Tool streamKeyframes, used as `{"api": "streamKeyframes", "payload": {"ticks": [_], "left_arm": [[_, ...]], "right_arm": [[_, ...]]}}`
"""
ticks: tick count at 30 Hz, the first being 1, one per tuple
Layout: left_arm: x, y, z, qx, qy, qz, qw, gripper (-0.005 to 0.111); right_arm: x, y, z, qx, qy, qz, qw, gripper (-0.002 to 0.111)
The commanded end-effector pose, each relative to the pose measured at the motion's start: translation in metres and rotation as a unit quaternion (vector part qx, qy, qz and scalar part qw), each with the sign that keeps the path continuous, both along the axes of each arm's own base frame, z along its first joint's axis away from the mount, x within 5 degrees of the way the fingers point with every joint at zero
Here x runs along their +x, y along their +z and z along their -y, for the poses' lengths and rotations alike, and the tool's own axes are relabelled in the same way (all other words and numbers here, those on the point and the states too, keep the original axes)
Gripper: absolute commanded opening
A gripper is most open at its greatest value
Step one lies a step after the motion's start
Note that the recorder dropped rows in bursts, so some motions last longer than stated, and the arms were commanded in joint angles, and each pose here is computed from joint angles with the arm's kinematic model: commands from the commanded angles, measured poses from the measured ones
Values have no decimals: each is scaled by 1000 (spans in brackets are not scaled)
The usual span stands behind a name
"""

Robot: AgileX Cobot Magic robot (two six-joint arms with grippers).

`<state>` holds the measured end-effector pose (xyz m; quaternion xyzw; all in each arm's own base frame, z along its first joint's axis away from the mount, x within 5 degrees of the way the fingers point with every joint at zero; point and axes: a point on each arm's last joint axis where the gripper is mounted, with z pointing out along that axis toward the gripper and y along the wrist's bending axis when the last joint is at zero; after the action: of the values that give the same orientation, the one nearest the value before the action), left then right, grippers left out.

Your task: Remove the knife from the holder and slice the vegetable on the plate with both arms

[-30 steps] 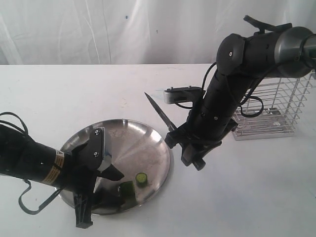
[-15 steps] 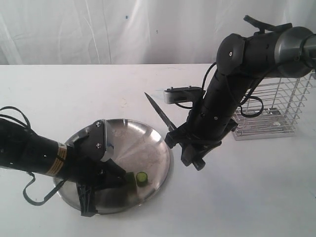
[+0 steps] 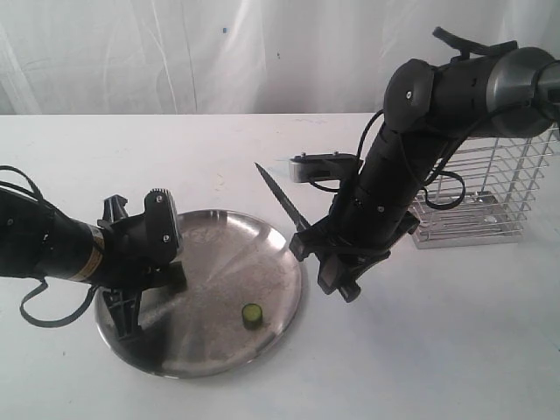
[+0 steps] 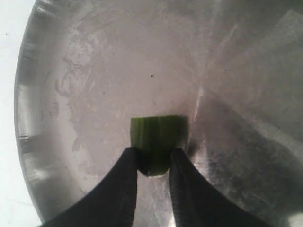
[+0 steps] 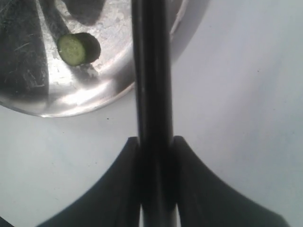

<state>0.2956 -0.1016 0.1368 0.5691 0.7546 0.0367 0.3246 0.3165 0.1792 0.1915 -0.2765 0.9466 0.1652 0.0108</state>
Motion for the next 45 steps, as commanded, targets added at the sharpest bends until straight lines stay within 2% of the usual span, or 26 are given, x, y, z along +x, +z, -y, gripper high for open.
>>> {"api": "streamKeyframes", "payload": {"ticks": [1, 6, 14, 18, 25, 27, 31, 34, 38, 43, 45], "left_arm": [[1, -3, 6, -18, -13, -8, 1000, 0], [3, -1, 7, -55, 25, -15, 998, 0], [2, -2, 8, -55, 20, -16, 998, 0], [1, 1, 13, -76, -11, -13, 997, 0], [1, -1, 13, -75, -10, -16, 997, 0], [1, -1, 14, -77, -9, -17, 997, 8], [1, -1, 14, -84, 0, -22, 996, 46], [1, 0, 14, -85, 1, -20, 996, 63], [0, 16, 14, -105, 15, -1, 994, 69], [-4, 50, 11, -127, 23, 48, 991, 68], [-7, 65, 8, -139, 48, 63, 987, 64]], "right_arm": [[2, 4, 3, 7, -3, 9, 1000, 0], [2, 4, 3, 7, -3, 9, 1000, 0], [2, -2, 3, 3, -2, 1, 1000, 0], [4, -9, 2, -2, -2, -8, 1000, 0], [6, -9, 2, 1, -6, 5, 1000, 0], [6, -9, 2, 1, -6, 5, 1000, 0], [6, -9, 2, 1, -6, 5, 1000, 0], [5, -9, 2, 0, -4, 0, 1000, 0], [3, -9, 2, -2, -1, -10, 1000, 0], [-2, -8, 2, -2, 4, -35, 999, 0], [-6, -7, 0, 1, 10, -56, 998, 0]]}}
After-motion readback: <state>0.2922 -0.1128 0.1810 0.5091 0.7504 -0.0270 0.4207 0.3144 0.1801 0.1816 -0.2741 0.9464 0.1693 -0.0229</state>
